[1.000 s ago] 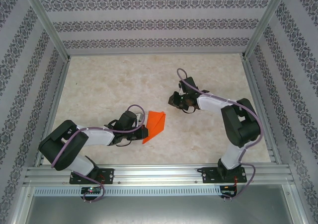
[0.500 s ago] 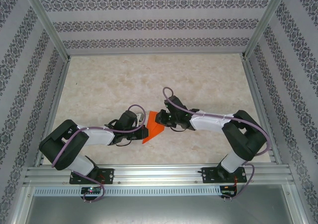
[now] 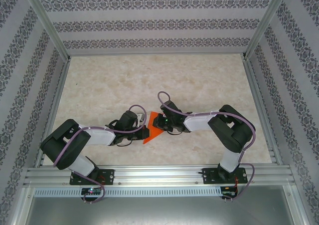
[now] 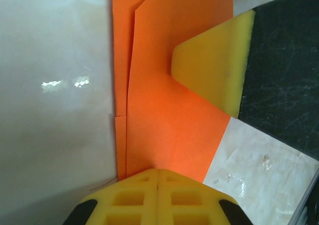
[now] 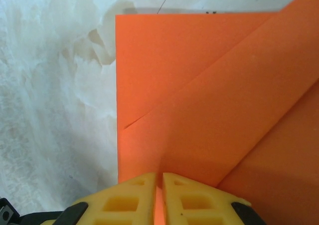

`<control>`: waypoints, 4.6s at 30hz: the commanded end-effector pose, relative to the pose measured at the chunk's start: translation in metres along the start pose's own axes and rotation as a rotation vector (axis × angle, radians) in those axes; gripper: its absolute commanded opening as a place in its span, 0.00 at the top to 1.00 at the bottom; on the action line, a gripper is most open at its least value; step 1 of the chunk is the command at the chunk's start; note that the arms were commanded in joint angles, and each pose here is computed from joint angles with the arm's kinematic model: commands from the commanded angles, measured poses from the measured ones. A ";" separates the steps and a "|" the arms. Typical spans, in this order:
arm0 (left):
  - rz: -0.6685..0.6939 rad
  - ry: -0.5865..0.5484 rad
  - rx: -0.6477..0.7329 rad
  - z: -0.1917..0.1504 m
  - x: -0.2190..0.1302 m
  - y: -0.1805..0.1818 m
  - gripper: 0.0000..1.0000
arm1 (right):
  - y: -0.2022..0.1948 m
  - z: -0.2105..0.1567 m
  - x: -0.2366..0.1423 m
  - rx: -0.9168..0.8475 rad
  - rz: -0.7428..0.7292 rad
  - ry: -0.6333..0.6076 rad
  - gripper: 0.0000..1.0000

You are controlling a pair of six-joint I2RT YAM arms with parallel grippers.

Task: Fold a paper plane with a square sheet of paper (pick it up from the middle)
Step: Fourth fold the wing at the center of the table.

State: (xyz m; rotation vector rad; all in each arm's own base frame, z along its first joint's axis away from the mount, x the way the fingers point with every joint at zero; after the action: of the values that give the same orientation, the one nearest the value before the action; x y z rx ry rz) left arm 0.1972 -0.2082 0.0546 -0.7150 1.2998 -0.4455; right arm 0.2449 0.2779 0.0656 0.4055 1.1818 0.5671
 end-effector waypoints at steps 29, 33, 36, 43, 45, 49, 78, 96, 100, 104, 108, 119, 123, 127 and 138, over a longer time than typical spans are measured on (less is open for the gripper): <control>0.163 0.162 -0.078 -0.028 -0.007 0.025 0.83 | -0.039 -0.009 0.004 0.017 -0.147 0.050 0.88; 0.103 0.125 -0.069 -0.012 -0.023 -0.010 0.74 | -0.040 -0.010 0.003 0.013 -0.146 0.050 0.88; 0.041 0.147 -0.096 -0.009 -0.027 -0.024 0.71 | -0.038 -0.011 0.004 0.013 -0.140 0.047 0.88; -0.110 0.193 -0.169 -0.006 -0.022 -0.032 0.69 | -0.038 -0.013 0.007 0.014 -0.139 0.050 0.88; -0.125 0.189 -0.175 -0.004 -0.021 -0.033 0.69 | -0.038 -0.014 0.007 0.014 -0.142 0.054 0.88; -0.124 0.199 -0.196 -0.001 -0.016 -0.029 0.69 | -0.040 -0.016 0.008 0.015 -0.148 0.059 0.88; 0.069 0.289 -0.320 -0.059 -0.040 0.039 0.67 | -0.036 -0.010 0.010 -0.018 -0.174 0.075 0.88; -0.096 0.096 -0.137 0.016 -0.027 -0.037 0.71 | -0.024 -0.001 0.006 -0.025 -0.126 0.051 0.86; -0.048 0.134 -0.149 0.016 -0.006 -0.022 0.75 | -0.018 0.003 0.005 -0.025 -0.100 0.041 0.86; 0.078 0.149 -0.163 0.007 0.000 0.004 0.78 | -0.015 0.008 0.003 -0.035 -0.103 0.034 0.86; 0.219 0.181 -0.171 -0.009 -0.004 0.033 0.85 | -0.024 0.019 -0.001 -0.007 -0.102 -0.010 0.86; 0.240 0.192 -0.174 -0.024 -0.009 0.051 0.85 | -0.065 0.067 -0.024 0.039 -0.160 -0.090 0.85; 0.203 0.202 -0.154 -0.019 -0.009 0.039 0.84 | -0.054 0.077 -0.043 0.006 -0.127 -0.117 0.83; 0.173 0.201 -0.136 -0.015 -0.012 0.028 0.83 | -0.033 0.078 -0.068 -0.031 -0.106 -0.148 0.80; 0.058 0.088 -0.037 0.010 -0.045 -0.028 0.69 | -0.018 0.014 -0.078 0.036 -0.095 -0.152 0.59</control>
State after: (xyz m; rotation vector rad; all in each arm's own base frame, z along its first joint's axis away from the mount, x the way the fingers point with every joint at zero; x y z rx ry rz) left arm 0.1910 -0.1984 0.0861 -0.7424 1.4770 -0.4238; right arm 0.2511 0.2179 0.1236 0.3815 1.0588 0.4853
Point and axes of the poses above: each hand's point on the last joint's axis, 136 mm out from that joint toward the fingers, its own x axis out along the fingers, its own y axis along the line the jaws close on, z = x × y, the point moved 7 cm from there along -x, back along the fingers, and after that the axes turned 14 degrees about -x, right-handed, at the moved point
